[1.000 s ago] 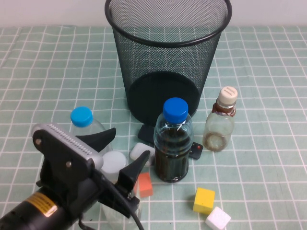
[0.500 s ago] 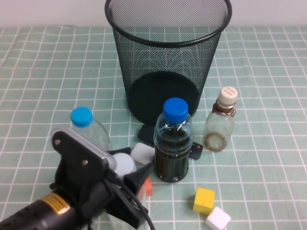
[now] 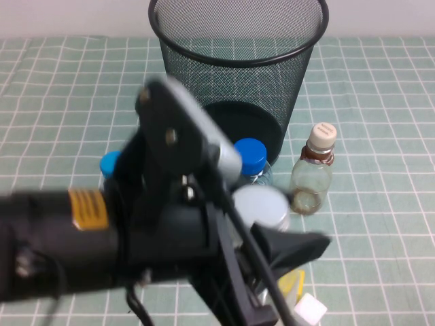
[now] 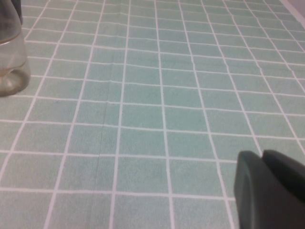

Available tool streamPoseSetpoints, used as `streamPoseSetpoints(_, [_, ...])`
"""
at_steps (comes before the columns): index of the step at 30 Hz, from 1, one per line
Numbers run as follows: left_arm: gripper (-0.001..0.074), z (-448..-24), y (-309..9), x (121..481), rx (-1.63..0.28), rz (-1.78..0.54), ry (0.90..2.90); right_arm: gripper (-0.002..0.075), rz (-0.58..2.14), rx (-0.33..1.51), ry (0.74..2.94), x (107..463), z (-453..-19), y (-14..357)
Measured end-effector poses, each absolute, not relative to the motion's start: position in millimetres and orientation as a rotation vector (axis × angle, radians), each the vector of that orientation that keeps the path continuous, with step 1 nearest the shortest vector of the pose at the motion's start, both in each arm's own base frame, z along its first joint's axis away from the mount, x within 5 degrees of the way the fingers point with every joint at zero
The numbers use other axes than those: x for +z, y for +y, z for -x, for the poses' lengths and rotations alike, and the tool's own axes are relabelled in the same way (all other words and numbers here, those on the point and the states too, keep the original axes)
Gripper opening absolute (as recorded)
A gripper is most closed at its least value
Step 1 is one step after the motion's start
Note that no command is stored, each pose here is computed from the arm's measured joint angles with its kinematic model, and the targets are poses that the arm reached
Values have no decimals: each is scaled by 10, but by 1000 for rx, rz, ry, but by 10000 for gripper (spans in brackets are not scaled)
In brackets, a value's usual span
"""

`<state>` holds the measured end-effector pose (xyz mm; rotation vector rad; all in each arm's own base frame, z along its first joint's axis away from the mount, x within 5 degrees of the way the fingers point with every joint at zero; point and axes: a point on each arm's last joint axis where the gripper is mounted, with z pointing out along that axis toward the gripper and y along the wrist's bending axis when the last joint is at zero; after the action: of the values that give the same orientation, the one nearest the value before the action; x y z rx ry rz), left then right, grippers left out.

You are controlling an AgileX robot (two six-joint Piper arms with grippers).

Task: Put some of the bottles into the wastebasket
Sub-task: Pick up a bottle from the table with left arm, then place the bottle in the trash can

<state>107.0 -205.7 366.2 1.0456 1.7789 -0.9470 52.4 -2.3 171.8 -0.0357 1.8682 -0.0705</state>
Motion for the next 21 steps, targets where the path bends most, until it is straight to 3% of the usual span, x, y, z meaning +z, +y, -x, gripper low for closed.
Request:
streamPoseSetpoints(4, [327,-1001,-2041,4375,-955,-1132,1626,-8,36,-70,1868,1718,-524,-23])
streamPoseSetpoints(8, [327,-1071,-2002,5118,-839,-1116,1476,-9,36,-70,1868,1718,-524,-23])
streamPoseSetpoints(11, [327,-1290,-2032,5475,-731,-1065,1440,-9,36,-70,1868,1718,-524,-23])
streamPoseSetpoints(16, [327,-2022,-2196,5657,-580,-956,1477,-9,36,-70,1868,1718,-524,-23])
streamPoseSetpoints(21, [327,-2855,-2305,5480,-531,-889,1508,-9,36,-70,1868,1718,-524,-23])
